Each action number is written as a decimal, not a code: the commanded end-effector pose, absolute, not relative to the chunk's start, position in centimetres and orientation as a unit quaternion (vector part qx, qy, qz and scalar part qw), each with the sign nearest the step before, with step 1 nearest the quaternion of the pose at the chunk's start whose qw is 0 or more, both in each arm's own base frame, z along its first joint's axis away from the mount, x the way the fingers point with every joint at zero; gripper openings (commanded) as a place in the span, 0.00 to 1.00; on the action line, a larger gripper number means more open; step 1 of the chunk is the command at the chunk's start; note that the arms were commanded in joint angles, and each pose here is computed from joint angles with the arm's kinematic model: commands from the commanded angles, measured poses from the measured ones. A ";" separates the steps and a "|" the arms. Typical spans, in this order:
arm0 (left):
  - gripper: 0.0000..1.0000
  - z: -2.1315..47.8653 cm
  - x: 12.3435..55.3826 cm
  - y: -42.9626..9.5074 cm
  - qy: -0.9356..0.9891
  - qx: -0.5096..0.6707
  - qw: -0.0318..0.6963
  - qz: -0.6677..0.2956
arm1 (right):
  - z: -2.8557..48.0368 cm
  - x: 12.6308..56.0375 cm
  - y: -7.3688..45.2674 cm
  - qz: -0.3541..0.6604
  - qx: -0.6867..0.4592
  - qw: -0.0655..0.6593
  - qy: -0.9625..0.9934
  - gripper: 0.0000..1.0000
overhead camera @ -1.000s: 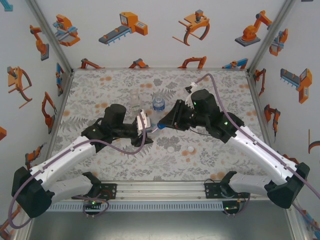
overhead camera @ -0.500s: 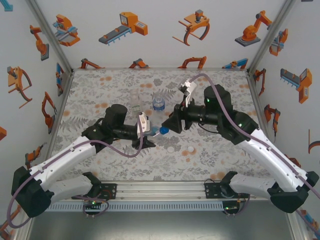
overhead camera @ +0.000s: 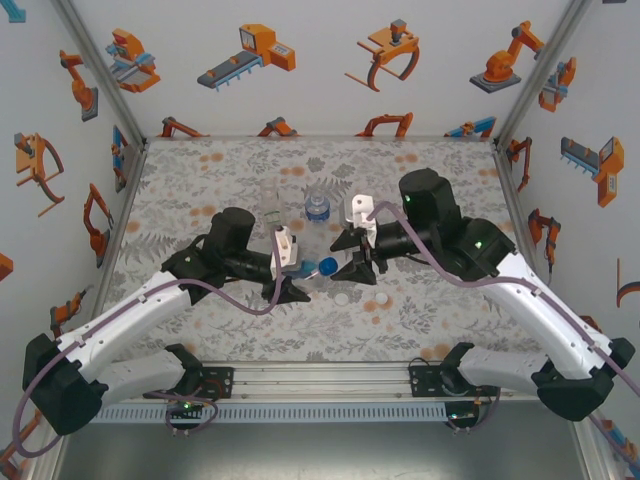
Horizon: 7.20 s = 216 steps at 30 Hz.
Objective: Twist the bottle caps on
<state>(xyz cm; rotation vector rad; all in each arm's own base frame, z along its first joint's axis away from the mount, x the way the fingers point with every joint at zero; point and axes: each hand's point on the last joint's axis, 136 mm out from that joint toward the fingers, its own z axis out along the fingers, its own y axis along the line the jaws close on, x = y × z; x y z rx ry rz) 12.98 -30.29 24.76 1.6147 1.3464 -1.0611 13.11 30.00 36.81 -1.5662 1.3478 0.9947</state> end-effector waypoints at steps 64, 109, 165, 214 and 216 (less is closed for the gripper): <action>0.00 25.9 14.9 -30.5 0.535 0.625 0.430 -0.371 | 38.9 20.6 29.1 0.397 -0.329 0.420 0.747 0.61; 0.00 26.8 12.4 -30.7 0.498 0.640 0.394 -0.431 | 35.2 15.1 31.6 0.408 -0.580 0.378 0.595 0.23; 0.00 26.0 12.2 -30.2 0.518 0.639 0.376 -0.427 | 36.2 12.9 30.4 0.406 -0.634 0.414 0.512 0.53; 0.00 25.7 14.4 -30.5 0.543 0.626 0.408 -0.384 | 33.4 20.1 31.1 0.452 -0.278 0.340 0.776 0.00; 0.00 25.3 15.3 -30.6 0.555 0.616 0.420 -0.369 | 32.6 20.9 30.9 0.475 -0.174 0.297 0.810 0.00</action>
